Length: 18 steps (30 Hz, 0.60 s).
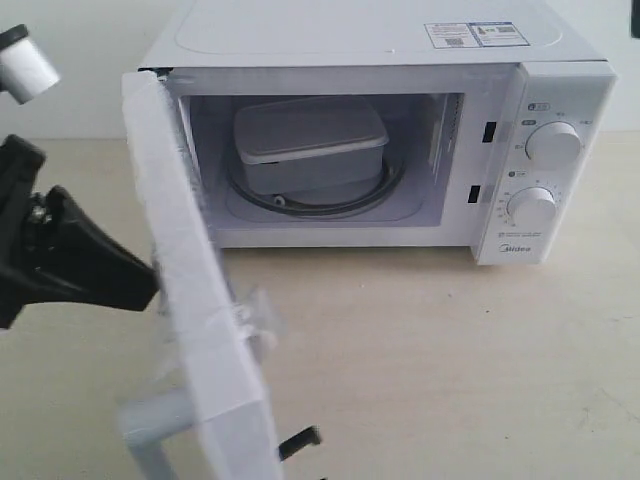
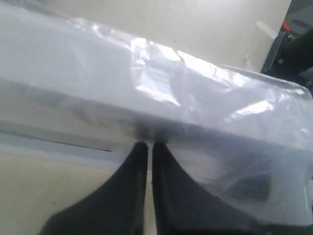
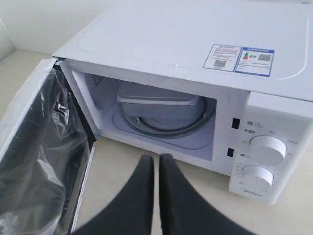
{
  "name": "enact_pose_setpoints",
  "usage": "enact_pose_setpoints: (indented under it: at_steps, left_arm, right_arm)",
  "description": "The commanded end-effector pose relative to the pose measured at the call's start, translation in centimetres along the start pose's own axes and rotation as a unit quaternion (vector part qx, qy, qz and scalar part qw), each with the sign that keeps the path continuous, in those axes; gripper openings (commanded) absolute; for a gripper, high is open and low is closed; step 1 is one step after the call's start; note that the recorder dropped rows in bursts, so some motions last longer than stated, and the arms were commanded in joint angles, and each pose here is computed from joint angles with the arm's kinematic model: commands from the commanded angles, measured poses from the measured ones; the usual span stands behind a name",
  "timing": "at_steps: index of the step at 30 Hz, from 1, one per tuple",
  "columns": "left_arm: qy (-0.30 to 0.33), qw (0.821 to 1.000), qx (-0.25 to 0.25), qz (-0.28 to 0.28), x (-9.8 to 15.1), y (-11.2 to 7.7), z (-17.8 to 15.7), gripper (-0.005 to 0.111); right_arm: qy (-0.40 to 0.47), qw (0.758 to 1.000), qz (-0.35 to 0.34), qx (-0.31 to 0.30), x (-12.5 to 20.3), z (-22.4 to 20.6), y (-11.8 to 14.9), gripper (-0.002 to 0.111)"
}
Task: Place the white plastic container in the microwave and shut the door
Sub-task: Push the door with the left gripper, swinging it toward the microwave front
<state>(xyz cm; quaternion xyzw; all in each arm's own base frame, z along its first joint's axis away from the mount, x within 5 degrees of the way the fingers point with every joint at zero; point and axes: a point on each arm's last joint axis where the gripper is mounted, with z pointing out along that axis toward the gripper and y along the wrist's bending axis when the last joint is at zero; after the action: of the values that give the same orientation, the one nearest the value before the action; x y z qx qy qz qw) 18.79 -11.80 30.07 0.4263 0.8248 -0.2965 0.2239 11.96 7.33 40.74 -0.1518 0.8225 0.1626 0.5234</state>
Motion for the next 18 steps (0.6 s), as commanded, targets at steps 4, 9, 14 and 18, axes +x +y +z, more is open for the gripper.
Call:
enact_pose_setpoints:
  at_steps: [4,9,14,18]
  left_arm:
    - [-0.021,0.999,0.016,0.02,-2.4,0.5,3.2,0.004]
    - [-0.04,0.998,0.004,0.038,-3.1,0.0,2.1,0.004]
    - [-0.068,0.995,-0.024,0.067,-3.3,-1.1,0.2,0.004]
    - [-0.098,0.991,-0.044,0.078,-3.4,-2.0,-1.4,0.004]
  right_arm:
    - [0.015,1.0,-0.006,0.017,-0.2,-1.1,-0.4,0.0]
    - [0.027,0.999,-0.018,0.04,0.4,-0.7,-0.8,0.0]
    - [0.011,0.999,0.025,0.023,3.0,1.9,-0.6,0.0]
    - [-0.016,0.997,0.078,-0.015,6.0,3.8,-0.3,0.0]
